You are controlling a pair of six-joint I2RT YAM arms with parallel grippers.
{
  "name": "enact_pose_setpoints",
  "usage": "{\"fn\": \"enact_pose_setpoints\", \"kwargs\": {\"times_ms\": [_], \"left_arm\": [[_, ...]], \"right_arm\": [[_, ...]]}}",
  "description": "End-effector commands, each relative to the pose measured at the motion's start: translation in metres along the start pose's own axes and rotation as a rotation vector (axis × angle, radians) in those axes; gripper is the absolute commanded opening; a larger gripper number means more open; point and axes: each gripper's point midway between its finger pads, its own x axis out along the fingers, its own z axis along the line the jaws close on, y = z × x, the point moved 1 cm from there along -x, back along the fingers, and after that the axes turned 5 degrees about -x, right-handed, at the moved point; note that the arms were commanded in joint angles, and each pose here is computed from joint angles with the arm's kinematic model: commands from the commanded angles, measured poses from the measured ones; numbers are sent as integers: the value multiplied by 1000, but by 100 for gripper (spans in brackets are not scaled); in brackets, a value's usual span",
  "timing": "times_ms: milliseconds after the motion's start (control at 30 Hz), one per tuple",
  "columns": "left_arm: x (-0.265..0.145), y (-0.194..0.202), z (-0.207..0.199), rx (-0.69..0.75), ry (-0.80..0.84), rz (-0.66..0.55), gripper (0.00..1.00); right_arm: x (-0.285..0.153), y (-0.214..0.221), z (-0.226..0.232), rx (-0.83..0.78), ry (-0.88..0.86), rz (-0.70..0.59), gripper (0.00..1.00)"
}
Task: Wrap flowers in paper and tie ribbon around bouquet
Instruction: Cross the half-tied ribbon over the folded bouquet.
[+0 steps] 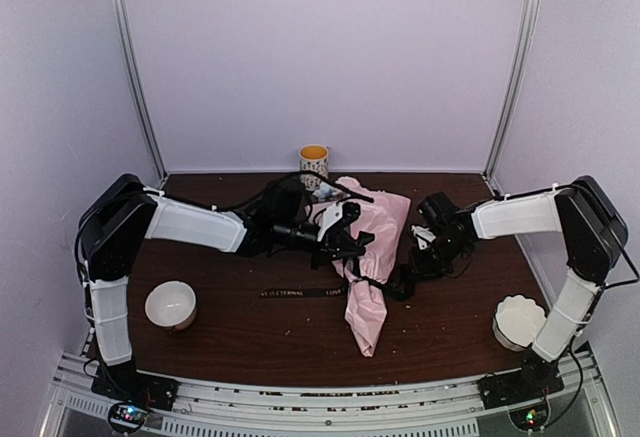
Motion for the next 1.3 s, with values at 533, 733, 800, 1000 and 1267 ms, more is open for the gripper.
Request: {"fn": "enact_pose_setpoints", "kwargs": {"times_ms": [533, 733, 800, 1000, 1267], "left_arm": [[-15, -1, 0, 76, -81, 43, 0], [-16, -1, -5, 77, -69, 29, 0], [-16, -6, -10, 88, -60, 15, 0], [-16, -12, -20, 111, -46, 7, 0], [-12, -5, -23, 96, -26, 22, 0]], "right_arm": [[-196, -51, 19, -55, -60, -671, 0], [-239, -86, 92, -206, -239, -803, 0], [-229, -108, 102, -219, -247, -790, 0], [-173, -142, 195, -444, -367, -629, 0], [-134, -131, 236, -536, -398, -478, 34]]}}
